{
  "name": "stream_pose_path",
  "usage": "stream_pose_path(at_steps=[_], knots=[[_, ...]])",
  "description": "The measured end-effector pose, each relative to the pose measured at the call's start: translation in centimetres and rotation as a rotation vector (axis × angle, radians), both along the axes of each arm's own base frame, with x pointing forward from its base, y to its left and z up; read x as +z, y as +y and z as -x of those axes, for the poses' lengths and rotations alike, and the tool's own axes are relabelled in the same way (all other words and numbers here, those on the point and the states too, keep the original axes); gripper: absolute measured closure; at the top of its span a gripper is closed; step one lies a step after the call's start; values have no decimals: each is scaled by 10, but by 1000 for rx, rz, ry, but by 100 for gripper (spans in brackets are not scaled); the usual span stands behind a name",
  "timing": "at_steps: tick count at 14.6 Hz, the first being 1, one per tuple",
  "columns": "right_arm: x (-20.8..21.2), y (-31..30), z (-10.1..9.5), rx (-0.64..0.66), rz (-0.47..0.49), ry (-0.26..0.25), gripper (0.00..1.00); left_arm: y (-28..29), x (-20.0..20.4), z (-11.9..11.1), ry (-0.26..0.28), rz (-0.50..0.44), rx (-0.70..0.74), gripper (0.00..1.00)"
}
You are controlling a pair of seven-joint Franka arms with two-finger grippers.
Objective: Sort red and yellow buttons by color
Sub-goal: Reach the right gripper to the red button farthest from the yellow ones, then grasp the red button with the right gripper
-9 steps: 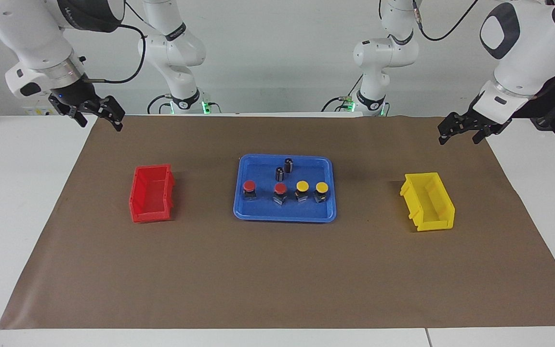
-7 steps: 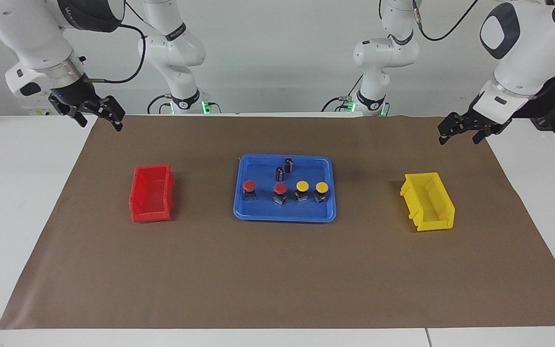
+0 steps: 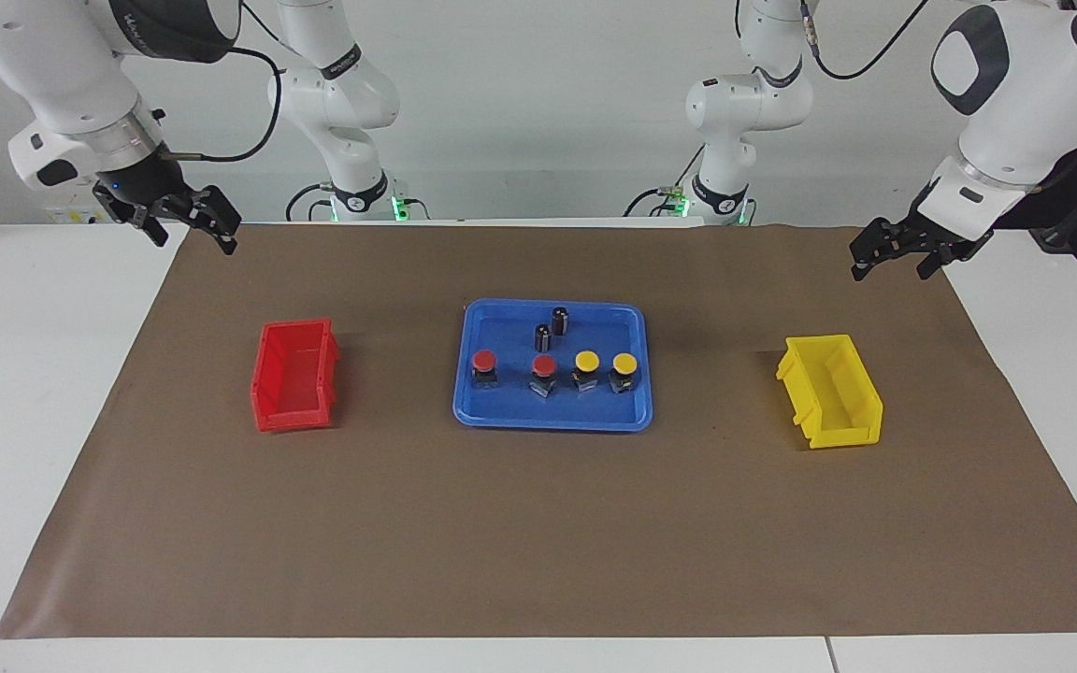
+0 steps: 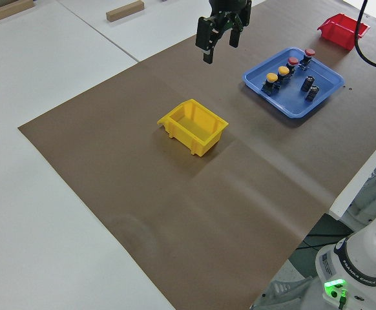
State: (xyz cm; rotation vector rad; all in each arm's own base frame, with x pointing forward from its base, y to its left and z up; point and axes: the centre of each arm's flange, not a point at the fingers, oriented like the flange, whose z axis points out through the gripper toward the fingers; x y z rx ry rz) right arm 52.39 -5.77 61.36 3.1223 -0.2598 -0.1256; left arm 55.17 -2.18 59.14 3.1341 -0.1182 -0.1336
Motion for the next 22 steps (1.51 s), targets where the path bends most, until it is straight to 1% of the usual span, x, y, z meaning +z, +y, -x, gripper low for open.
stream_pose_path(at_steps=[3,6,8,9,11,14,16,18,22], knots=[[0,2,-1,3,-2,-3,0,0,0,0,0,0,0,0],[7,20,-6,34,-15,-37,0,0,0,0,0,0,0,0],[11,55,-13,60,-17,-49,0,0,0,0,0,0,0,0],[9,80,-17,50,-16,-46,0,0,0,0,1,0,0,0],[-8,148,-32,31,-14,-44,0,0,0,0,1,0,0,0],[-61,261,-59,-9,-23,-85,0,0,0,0,1,0,0,0],[-110,312,-64,-13,-29,-92,0,0,0,0,1,0,0,0],[-158,340,-58,-3,-11,-96,0,0,0,0,1,0,0,0],[-233,361,-32,38,43,-94,0,0,0,0,1,0,0,0]])
